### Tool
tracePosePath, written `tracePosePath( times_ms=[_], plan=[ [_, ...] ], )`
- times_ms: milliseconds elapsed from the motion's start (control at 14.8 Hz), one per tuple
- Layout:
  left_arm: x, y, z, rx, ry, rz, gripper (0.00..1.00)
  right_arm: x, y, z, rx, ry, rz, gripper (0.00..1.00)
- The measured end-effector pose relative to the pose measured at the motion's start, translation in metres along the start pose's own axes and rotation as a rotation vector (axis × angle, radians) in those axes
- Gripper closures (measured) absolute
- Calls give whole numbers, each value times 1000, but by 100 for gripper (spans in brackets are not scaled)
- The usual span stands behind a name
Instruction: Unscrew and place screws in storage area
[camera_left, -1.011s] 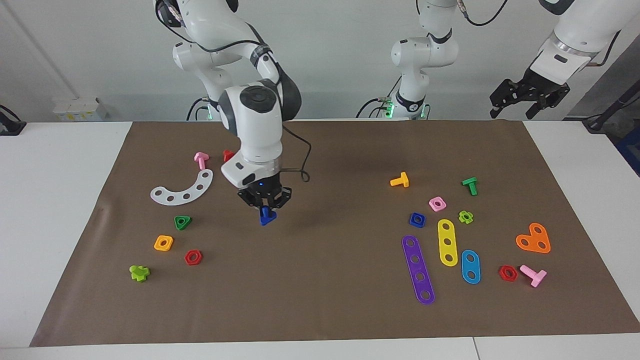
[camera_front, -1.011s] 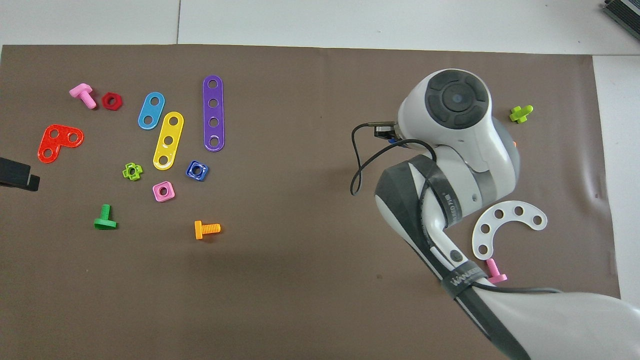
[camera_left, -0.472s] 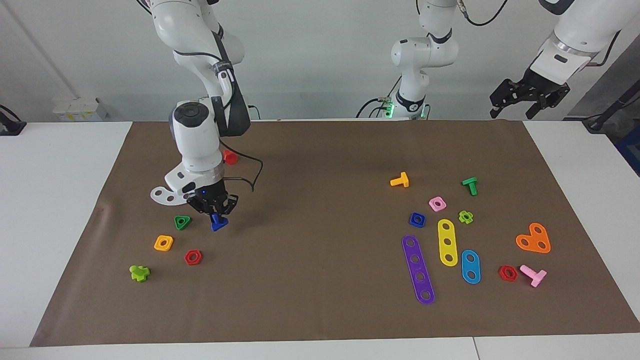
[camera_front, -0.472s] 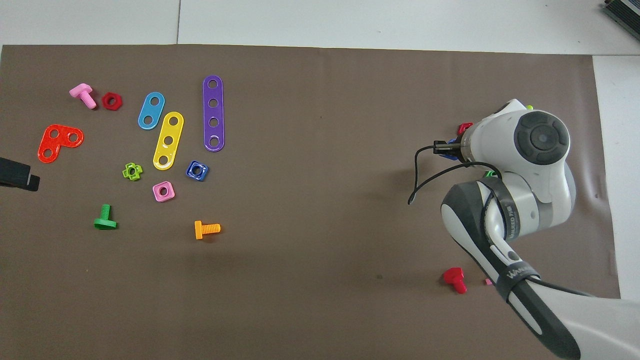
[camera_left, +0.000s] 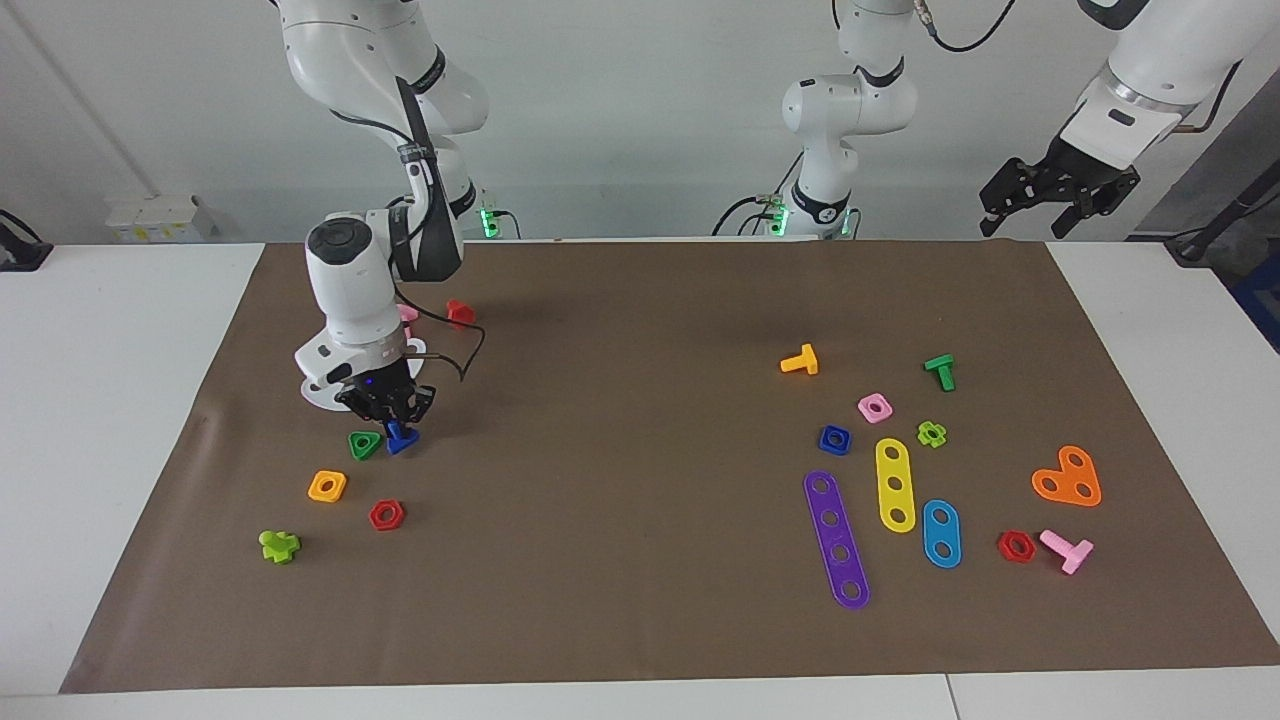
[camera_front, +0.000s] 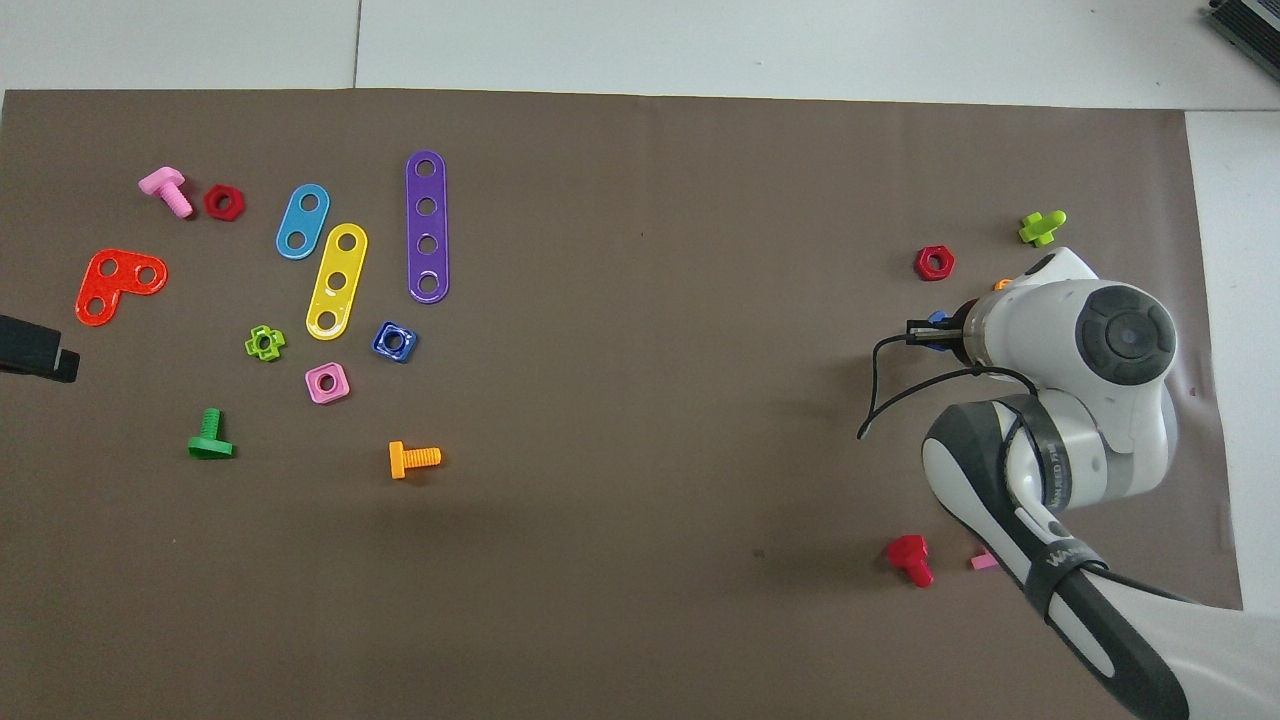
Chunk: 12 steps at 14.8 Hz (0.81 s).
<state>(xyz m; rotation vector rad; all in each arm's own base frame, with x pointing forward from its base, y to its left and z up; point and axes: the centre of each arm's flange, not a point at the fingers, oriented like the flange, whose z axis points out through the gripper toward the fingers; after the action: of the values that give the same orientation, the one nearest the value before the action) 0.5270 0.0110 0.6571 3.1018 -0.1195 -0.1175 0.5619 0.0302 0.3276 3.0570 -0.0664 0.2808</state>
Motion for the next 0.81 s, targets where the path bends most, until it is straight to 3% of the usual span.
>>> tracePosePath(
  times_ms=[404, 809],
  plan=[
    [0, 0, 0, 0, 0, 0, 0, -4, -24, -1, 73, -10, -4, 80],
    [0, 0, 0, 0, 0, 0, 0, -2, -6, 12, 73, -11, -15, 80]
  ],
)
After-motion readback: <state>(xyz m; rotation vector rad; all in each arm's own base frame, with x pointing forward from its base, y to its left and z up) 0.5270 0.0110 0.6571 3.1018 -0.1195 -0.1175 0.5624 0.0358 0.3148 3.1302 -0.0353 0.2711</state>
